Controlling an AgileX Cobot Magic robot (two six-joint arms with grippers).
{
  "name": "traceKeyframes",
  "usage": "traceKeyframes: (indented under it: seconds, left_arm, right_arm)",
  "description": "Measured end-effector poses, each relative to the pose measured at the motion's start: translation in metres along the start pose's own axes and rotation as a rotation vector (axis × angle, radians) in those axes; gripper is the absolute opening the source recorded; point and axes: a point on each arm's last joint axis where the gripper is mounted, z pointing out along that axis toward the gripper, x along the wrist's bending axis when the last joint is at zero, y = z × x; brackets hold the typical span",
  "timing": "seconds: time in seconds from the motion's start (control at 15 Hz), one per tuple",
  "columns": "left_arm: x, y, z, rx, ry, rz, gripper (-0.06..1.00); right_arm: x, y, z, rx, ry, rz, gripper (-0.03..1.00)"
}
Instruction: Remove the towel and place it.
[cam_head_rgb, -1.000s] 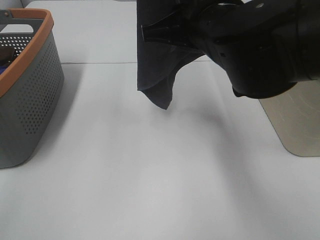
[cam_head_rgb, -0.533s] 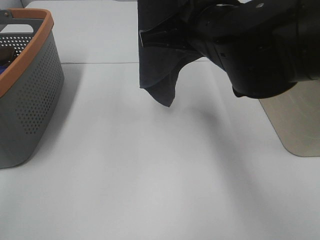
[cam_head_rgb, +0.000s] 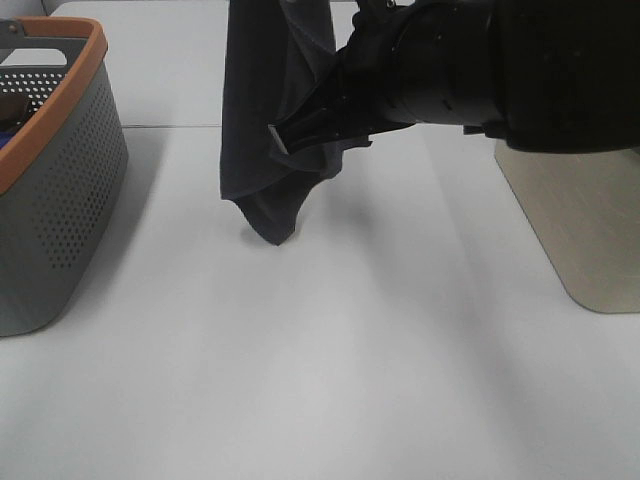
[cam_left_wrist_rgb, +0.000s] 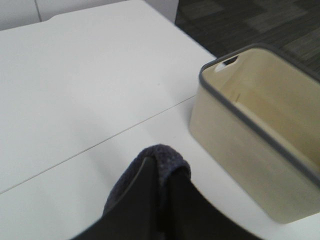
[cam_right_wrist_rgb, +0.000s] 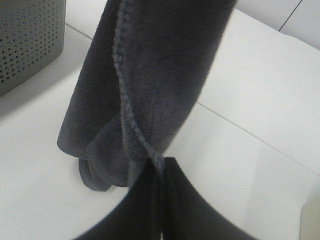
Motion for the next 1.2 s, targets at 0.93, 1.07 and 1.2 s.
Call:
traceKeyframes:
  seconds: [0.93, 1.07, 1.2]
  left_arm:
    - [0.017, -0.015, 0.021, 0.102, 0.157, -0.014, 0.01]
    - [0.016, -0.012, 0.015, 0.091, 0.151, -0.019, 0.01]
    - [0.015, -0.014, 0.01, 0.128, 0.144, -0.029, 0.01]
  right_arm:
    - [0.044, 0.022, -0.027, -0.267, 0.644, -0.099, 0.0]
    - [0.05, 0.021, -0.031, -0.254, 0.726, -0.06, 0.0]
    - [0.056, 0.015, -0.036, -0.197, 0.813, -0.087, 0.0]
